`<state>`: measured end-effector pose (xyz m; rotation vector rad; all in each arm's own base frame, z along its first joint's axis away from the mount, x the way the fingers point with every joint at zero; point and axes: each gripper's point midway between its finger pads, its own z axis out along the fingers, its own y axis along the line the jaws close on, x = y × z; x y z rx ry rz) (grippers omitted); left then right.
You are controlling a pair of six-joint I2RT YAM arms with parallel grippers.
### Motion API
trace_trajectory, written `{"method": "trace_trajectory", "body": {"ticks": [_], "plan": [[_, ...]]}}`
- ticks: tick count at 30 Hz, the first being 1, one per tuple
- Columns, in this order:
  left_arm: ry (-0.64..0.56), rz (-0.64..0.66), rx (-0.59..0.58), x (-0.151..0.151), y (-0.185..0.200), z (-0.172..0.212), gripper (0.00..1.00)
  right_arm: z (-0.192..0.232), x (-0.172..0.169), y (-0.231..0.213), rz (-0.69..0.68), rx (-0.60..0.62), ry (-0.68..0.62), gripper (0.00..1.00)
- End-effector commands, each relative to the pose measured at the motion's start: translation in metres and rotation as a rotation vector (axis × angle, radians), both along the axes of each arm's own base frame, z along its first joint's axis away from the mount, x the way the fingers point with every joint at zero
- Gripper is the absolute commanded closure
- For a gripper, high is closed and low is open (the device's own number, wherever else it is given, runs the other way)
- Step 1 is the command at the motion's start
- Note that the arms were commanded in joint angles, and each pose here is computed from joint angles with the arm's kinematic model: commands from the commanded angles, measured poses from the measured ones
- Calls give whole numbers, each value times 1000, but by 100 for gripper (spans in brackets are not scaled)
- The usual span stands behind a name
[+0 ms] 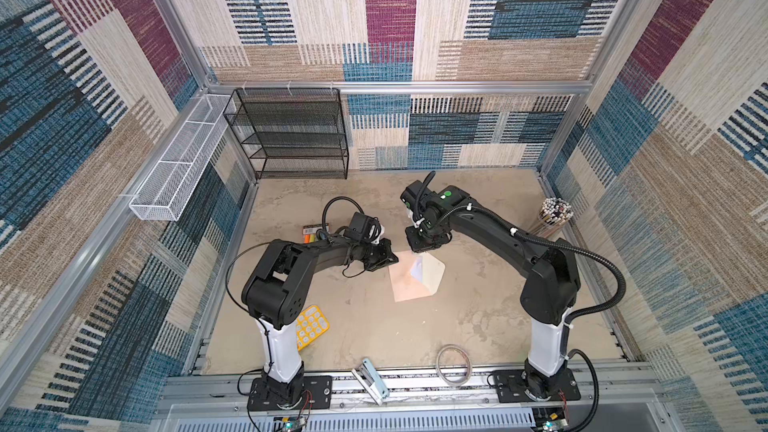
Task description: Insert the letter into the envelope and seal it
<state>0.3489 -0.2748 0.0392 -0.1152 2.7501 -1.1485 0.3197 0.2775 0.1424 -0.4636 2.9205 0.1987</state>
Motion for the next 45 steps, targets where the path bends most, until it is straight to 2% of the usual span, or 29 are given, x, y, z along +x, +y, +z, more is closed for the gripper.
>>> {"method": "trace_trajectory", "body": {"ticks": [1, 15, 22, 33, 45], "plan": [[10, -39, 19, -4, 2, -8, 100, -6, -6, 6, 9, -8, 41, 100], [97, -67, 94, -18, 16, -40, 100, -42, -12, 24, 36, -49, 112, 100], [100, -72, 98, -20, 19, -42, 100, -60, -19, 30, 59, -71, 149, 100], [96, -79, 101, -21, 19, -40, 100, -72, -10, 32, 59, -110, 140, 100], [91, -79, 135, -20, 24, -42, 100, -94, -8, 15, 55, -229, 146, 100]]}}
